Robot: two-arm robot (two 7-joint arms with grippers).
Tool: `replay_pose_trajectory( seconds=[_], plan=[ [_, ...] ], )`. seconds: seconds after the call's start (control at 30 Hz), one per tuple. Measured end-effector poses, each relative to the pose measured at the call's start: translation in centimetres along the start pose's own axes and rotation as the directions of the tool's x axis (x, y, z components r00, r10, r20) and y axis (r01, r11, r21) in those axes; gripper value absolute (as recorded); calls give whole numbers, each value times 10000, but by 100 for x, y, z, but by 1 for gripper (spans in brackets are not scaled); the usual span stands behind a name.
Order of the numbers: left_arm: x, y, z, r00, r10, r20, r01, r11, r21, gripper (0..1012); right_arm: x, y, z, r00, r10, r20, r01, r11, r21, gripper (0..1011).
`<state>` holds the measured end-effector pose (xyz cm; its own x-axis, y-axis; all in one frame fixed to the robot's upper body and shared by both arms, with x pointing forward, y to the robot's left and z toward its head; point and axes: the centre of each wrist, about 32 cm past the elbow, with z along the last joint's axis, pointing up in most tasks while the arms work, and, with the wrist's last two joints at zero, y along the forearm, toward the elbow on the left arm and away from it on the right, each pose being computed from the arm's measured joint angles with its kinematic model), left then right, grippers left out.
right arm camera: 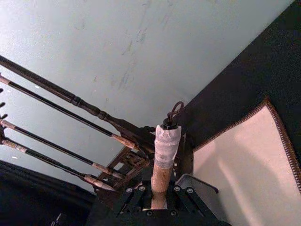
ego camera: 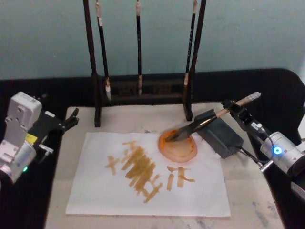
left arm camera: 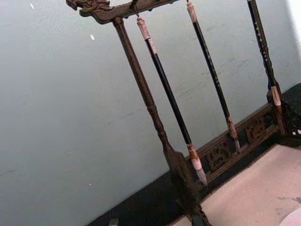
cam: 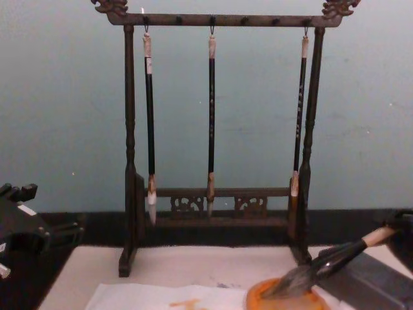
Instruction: Pick up the brush from the inkstone, write on the paper, then place the brush back to its original position.
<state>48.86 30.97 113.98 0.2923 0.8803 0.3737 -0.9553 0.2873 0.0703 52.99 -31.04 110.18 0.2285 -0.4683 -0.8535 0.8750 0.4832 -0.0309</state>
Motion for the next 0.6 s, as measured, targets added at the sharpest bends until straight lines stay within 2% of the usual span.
replay_pose_trajectory(
  seconds=[0.6],
  plan=[
    [0,0,0,10000,0,0,0,10000,0,1010,-19,12,17,9996,104,250,-102,9999,-115,160]
  ],
)
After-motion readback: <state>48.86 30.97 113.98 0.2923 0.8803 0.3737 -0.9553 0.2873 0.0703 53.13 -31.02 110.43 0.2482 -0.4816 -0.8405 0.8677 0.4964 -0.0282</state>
